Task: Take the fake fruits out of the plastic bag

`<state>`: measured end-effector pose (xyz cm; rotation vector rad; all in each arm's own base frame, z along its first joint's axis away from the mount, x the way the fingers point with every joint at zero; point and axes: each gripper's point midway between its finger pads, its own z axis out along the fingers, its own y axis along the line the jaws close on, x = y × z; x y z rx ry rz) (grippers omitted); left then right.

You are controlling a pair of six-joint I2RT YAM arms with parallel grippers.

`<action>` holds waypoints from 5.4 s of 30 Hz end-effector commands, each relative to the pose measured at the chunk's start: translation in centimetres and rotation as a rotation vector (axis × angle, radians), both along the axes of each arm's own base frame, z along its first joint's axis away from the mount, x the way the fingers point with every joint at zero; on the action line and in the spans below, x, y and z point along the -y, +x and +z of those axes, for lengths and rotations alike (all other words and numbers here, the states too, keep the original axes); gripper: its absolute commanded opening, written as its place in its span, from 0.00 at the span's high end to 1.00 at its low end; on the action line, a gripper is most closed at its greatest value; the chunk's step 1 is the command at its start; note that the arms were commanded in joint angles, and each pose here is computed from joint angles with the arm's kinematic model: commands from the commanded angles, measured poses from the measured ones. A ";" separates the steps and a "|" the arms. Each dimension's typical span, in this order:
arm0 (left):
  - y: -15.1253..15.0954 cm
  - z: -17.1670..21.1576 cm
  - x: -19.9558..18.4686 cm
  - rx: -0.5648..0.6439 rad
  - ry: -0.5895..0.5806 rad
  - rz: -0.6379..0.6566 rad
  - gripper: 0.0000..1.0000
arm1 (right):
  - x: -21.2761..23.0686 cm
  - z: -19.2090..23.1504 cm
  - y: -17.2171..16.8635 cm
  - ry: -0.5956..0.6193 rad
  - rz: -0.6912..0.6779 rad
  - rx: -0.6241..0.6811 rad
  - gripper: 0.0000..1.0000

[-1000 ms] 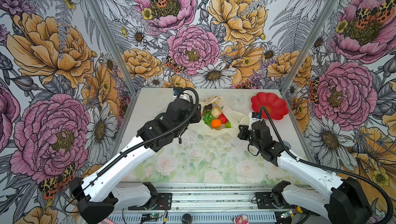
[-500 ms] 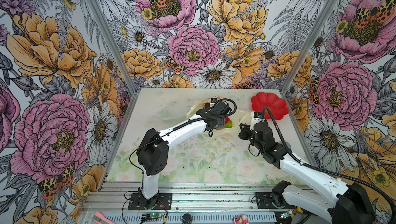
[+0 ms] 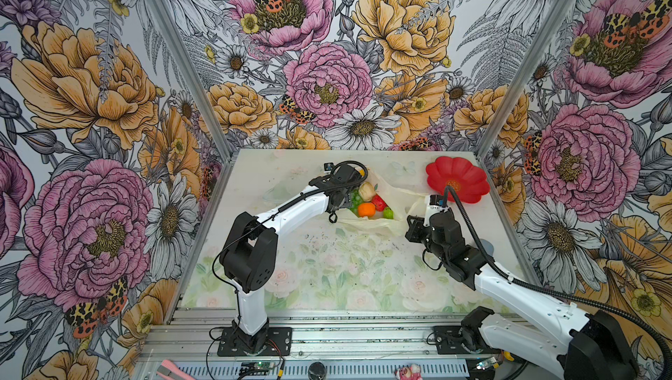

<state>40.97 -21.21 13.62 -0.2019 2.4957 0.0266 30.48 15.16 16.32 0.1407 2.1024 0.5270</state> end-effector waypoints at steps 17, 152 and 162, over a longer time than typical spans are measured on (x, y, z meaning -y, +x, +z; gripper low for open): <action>5.2 -5.6 4.7 -0.071 -0.428 -0.078 0.67 | -0.7 1.4 -0.4 -0.005 0.026 0.041 1.00; -5.3 -3.8 0.3 0.206 -0.498 -0.363 1.00 | 3.0 3.6 10.6 0.039 0.024 -0.192 0.22; -5.7 -3.2 1.9 0.216 -0.472 -0.382 1.00 | 0.2 1.5 6.9 -0.286 -0.057 -0.306 0.19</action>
